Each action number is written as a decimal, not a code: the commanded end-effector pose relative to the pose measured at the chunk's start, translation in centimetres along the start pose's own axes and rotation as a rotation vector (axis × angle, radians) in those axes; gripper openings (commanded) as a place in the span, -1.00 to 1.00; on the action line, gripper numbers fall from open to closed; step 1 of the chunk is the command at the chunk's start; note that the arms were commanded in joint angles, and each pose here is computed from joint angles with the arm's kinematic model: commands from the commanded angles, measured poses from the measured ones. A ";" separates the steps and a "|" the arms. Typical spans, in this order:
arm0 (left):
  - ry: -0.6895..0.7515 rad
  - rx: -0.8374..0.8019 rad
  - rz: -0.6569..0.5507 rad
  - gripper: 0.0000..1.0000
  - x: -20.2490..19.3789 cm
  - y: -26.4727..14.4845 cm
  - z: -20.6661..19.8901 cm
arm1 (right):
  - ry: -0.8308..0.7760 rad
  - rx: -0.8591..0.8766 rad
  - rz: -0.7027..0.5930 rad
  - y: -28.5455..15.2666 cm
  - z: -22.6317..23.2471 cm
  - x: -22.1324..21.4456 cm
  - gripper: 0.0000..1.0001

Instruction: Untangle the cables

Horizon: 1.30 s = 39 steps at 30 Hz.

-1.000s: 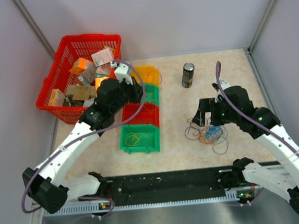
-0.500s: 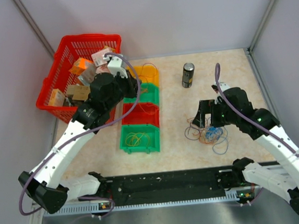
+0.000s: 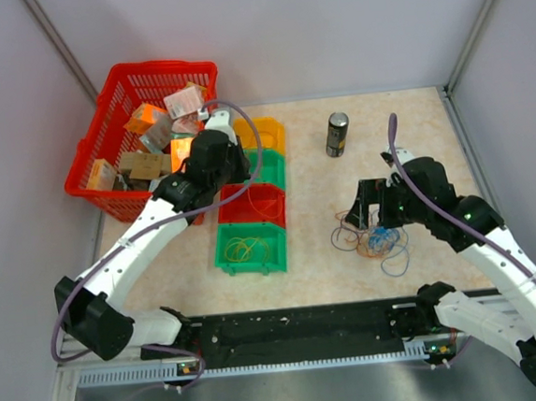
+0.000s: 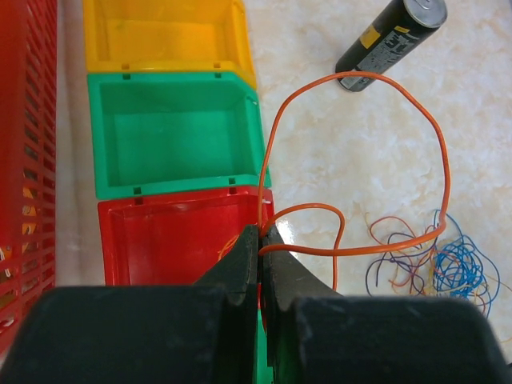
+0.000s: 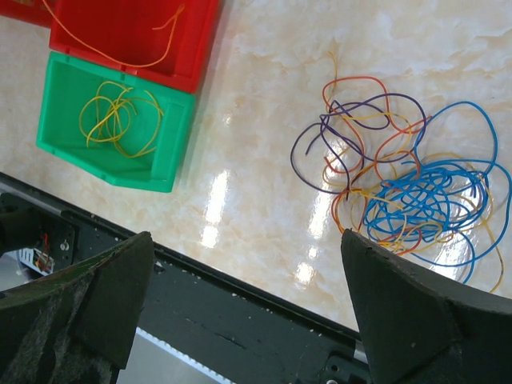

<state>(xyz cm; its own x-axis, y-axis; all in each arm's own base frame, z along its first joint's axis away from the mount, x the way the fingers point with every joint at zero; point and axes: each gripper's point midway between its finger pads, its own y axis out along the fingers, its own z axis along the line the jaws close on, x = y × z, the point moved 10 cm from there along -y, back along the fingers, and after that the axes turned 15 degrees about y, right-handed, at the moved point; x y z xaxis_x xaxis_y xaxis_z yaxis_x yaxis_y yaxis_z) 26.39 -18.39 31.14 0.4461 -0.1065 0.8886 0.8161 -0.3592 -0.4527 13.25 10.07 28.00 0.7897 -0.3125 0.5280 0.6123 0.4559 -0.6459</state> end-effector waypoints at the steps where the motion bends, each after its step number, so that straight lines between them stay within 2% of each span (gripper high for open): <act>1: -0.065 0.055 -0.043 -1.00 0.2 -0.1 0.4 | -0.002 0.027 -0.036 -0.2 0.3 0.4 0.98; 10: -0.027 0.235 0.087 -1.00 -4.0 3.9 1.7 | -0.006 0.022 -0.034 -0.1 0.3 0.4 0.98; 17: -0.025 0.249 0.298 -1.00 -9.1 7.1 1.5 | 0.004 -0.008 -0.014 0.8 -0.4 -0.1 0.97; 21: -0.086 0.217 0.278 -1.00 -10.9 7.1 1.3 | 0.007 -0.027 0.006 1.4 -0.8 -0.4 0.97; 25: -0.095 0.232 0.332 -1.00 -11.8 7.9 1.3 | 0.012 -0.039 0.018 2.3 -1.0 -0.6 0.97; 26: -0.088 0.228 0.337 -0.92 -11.7 8.1 1.2 | 0.011 -0.046 0.017 2.8 -1.2 -0.7 0.98; 28: -0.088 0.215 0.327 -0.30 -11.3 8.0 1.2 | 0.018 -0.096 0.014 4.0 -2.0 -0.9 0.98; 30: -0.100 0.195 0.288 0.01 -10.7 7.2 1.0 | 0.038 -0.168 0.020 4.9 -2.9 -1.3 0.97; 35: -0.122 0.164 0.189 0.44 -9.2 4.5 1.2 | 0.152 -0.328 -0.034 6.4 -4.8 -1.5 0.97; 37: -0.117 0.136 0.154 0.50 -8.5 3.5 1.2 | 0.215 -0.313 -0.032 6.8 -5.1 -1.3 0.97; 39: -0.112 0.088 0.131 0.47 -7.9 2.7 0.9 | 0.253 -0.284 -0.034 7.0 -5.4 -1.1 0.97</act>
<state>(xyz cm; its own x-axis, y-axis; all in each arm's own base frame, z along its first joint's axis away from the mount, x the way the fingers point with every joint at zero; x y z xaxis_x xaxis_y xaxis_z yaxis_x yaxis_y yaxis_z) 25.79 -17.64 19.65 0.6767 -0.0810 0.7318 0.7149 -0.1656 -0.6794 15.45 9.39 19.55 0.8071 -0.4204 0.4145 0.5288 0.2024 -0.8242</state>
